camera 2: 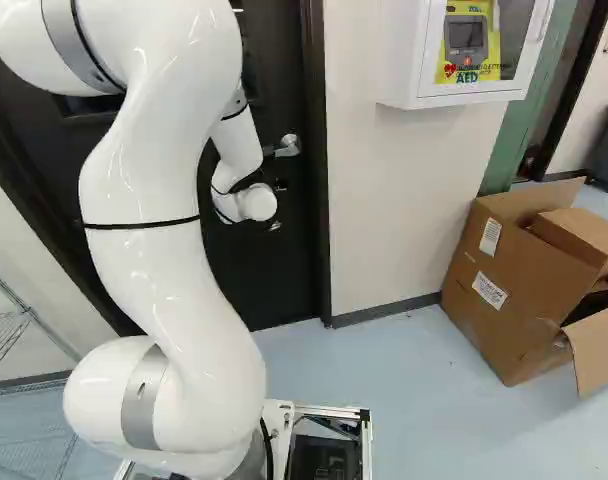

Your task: Open the door and move inside

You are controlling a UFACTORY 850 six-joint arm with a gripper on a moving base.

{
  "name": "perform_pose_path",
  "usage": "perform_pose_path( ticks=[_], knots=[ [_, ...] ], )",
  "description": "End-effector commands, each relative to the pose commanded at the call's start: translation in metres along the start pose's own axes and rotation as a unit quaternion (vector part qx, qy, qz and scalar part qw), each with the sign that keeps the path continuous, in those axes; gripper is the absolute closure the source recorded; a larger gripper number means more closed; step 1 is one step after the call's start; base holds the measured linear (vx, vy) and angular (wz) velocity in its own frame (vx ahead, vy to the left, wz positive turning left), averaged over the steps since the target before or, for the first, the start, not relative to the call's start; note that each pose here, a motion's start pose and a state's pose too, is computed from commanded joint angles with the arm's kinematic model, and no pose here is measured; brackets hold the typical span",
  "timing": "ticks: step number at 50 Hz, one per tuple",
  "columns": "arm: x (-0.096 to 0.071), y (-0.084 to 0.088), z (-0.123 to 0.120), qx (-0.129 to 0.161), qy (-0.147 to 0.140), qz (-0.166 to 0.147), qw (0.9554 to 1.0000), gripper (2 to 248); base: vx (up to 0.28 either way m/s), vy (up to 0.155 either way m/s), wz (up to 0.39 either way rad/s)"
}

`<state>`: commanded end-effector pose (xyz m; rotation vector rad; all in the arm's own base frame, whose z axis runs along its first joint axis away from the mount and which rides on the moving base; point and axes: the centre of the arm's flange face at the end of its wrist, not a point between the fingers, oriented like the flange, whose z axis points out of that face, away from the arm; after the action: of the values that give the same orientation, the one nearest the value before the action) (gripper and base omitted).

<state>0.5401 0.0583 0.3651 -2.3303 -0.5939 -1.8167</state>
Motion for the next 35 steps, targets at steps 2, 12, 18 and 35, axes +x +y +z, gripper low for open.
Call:
perform_pose_path(
  ticks=[2,12,18,35],
  knots=[
    [0.0,0.001,0.002,-0.001,0.001,0.001,1.0,3,0.0,0.0,0.0],
    [0.001,0.006,0.015,-0.005,0.005,0.001,1.0,3,0.0,0.0,0.0],
    [0.002,0.009,0.023,-0.006,0.007,0.0,1.0,3,0.0,0.0,0.0],
    [0.004,0.019,0.048,-0.009,0.015,-0.002,0.9998,3,0.0,0.0,0.0]
  ],
)
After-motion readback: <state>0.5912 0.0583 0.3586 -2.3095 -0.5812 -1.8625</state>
